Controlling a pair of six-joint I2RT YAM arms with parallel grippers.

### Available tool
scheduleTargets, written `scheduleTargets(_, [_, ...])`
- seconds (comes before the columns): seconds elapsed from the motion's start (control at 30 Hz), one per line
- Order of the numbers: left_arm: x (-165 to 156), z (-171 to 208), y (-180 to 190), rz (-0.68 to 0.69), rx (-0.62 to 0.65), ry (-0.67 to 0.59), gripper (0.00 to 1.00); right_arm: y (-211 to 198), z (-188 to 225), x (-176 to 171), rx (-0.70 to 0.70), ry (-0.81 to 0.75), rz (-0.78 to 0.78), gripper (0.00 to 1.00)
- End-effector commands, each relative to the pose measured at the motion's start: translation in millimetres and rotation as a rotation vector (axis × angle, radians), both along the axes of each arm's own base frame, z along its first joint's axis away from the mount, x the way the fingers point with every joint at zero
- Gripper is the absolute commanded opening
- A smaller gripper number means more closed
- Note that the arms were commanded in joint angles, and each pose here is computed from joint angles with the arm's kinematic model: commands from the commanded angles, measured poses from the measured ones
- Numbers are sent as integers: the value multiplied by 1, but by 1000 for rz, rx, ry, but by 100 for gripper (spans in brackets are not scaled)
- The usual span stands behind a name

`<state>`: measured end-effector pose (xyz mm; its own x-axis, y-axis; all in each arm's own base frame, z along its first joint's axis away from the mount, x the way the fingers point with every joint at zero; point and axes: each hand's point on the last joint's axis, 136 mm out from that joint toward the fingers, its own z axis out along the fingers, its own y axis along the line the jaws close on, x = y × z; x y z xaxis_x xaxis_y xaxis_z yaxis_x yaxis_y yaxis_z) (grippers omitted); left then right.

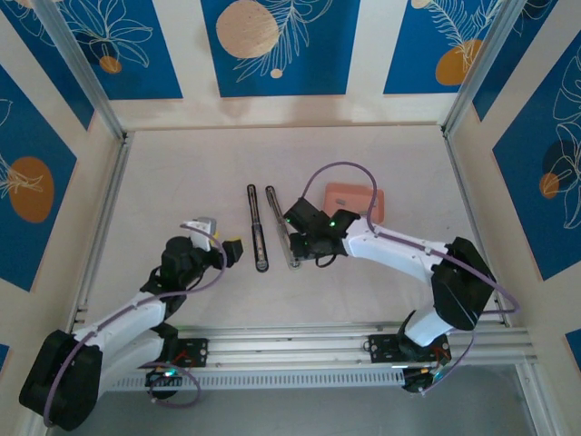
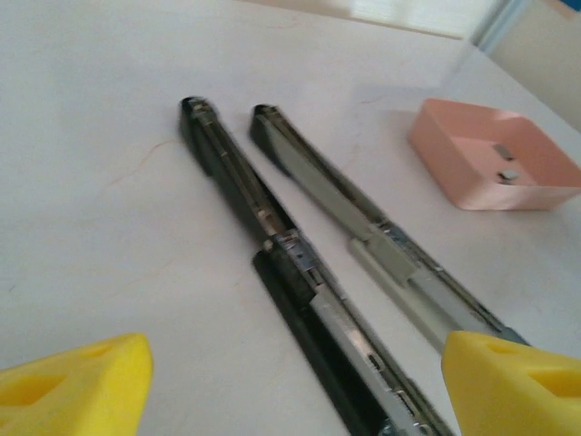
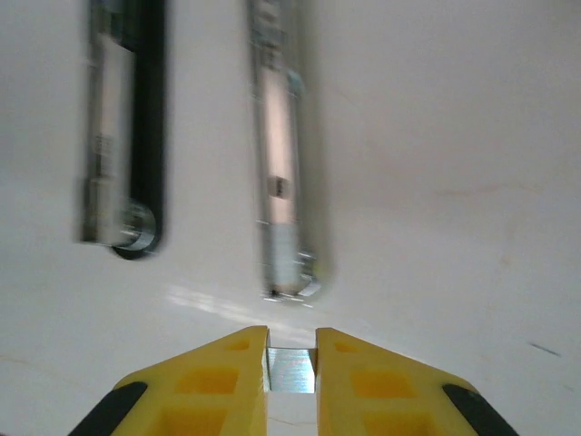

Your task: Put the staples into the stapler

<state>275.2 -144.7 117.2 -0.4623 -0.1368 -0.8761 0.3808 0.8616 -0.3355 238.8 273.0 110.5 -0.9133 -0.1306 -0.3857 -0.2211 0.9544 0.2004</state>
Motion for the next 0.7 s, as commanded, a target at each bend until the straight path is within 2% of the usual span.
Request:
scheduleTargets(0.0, [1, -7, 20, 129, -21, 21, 84, 27, 5, 12, 49, -63, -36, 18])
scheduleTargets(0.13, [-3, -17, 31, 173, 16, 49, 86, 63, -5, 9, 25, -30, 24, 18])
scheduleTargets(0.33, [-8, -29, 60, 317, 77, 88, 88, 100, -18, 3, -21, 7, 107, 18])
scheduleTargets(0.67, [-11, -35, 68, 342, 103, 81, 89, 108, -38, 6, -87, 40, 88, 18])
